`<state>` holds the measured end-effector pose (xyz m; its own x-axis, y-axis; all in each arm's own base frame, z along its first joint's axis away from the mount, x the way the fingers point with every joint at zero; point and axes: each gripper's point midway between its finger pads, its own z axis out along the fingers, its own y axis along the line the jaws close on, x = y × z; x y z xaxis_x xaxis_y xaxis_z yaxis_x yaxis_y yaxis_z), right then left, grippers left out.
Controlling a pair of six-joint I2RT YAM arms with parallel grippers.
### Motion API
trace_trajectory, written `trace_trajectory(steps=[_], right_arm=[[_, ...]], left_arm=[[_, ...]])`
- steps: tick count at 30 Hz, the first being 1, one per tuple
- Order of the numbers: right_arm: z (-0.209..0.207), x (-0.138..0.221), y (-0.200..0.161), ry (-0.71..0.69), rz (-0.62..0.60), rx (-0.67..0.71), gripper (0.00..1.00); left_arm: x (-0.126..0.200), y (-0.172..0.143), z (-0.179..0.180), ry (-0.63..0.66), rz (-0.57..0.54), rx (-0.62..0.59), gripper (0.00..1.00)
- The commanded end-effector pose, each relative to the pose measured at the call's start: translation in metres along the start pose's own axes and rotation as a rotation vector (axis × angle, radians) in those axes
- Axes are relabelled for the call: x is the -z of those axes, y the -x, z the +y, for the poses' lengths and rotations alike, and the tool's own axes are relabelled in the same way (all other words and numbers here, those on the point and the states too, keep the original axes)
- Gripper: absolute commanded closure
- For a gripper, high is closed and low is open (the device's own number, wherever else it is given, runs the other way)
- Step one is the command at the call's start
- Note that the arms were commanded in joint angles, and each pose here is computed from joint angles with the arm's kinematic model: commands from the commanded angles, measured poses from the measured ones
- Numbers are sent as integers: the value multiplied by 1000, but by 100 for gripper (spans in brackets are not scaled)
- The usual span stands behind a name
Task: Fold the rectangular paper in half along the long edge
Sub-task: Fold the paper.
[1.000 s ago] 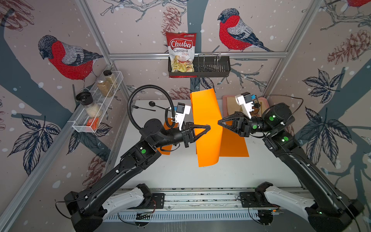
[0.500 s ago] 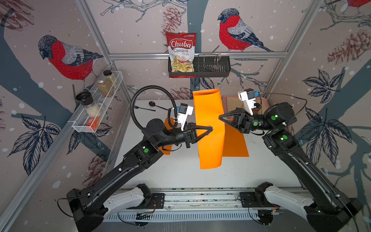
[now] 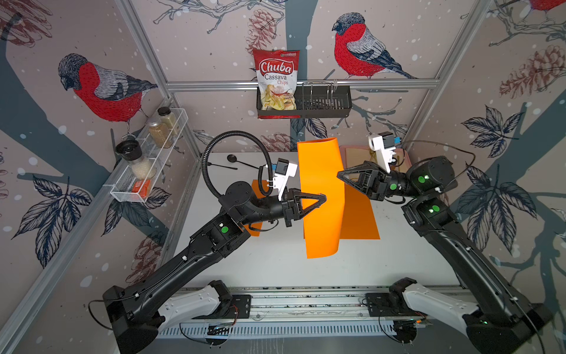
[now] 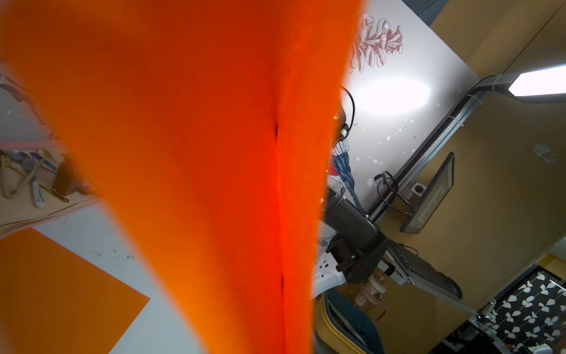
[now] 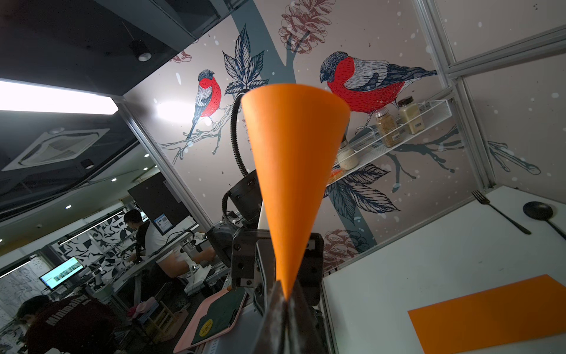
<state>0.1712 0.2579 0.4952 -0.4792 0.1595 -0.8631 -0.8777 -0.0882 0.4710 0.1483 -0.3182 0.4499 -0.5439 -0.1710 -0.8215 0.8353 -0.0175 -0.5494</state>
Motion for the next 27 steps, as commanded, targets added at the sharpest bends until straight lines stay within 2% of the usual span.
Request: trace_trajectory(steps=[1,2,3,4,6,9,10,11,12,15,16,17,20,22,24,27], right_arm=[[12,1,14,25,-42,68,100],[12,1,15,22,-44,68,97],[11,1,16,19,-45,65,89],[11,1,17,22,-44,66,88],[12,1,18,22,-45,70,100],[13,1,20,22,-51,76,100],[12,2,22,16,-56,75,90],[11,2,23,15,-59,75,91],[11,3,24,15,-61,78,98],[11,3,27,12,-70,82,99],[10,4,28,7,-74,80,90],[10,4,30,6,-77,81,88],[11,6,32,10,-87,89,100],[12,7,34,9,-93,94,100],[11,7,36,6,-97,94,94],[13,8,38,11,-104,98,100]], left_arm=[[-2,1,-7,-27,3,-26,100],[-2,0,-7,-26,5,-26,100],[-2,0,-7,-24,6,-27,100],[-2,0,-7,-23,7,-29,100],[-2,0,-8,-20,7,-33,100],[-2,0,-8,-20,9,-33,100],[-2,0,-8,-18,9,-33,100],[-2,0,-8,-20,11,-32,100],[-2,0,-9,-21,10,-35,100],[-3,-1,-9,-23,15,-34,100],[-3,-1,-10,-24,18,-34,100],[-4,-1,-9,-22,19,-34,100],[-5,-2,-10,-26,23,-35,100],[-5,-3,-11,-29,26,-36,100],[-7,-4,-11,-32,29,-34,100],[-7,-4,-12,-34,31,-32,100]])
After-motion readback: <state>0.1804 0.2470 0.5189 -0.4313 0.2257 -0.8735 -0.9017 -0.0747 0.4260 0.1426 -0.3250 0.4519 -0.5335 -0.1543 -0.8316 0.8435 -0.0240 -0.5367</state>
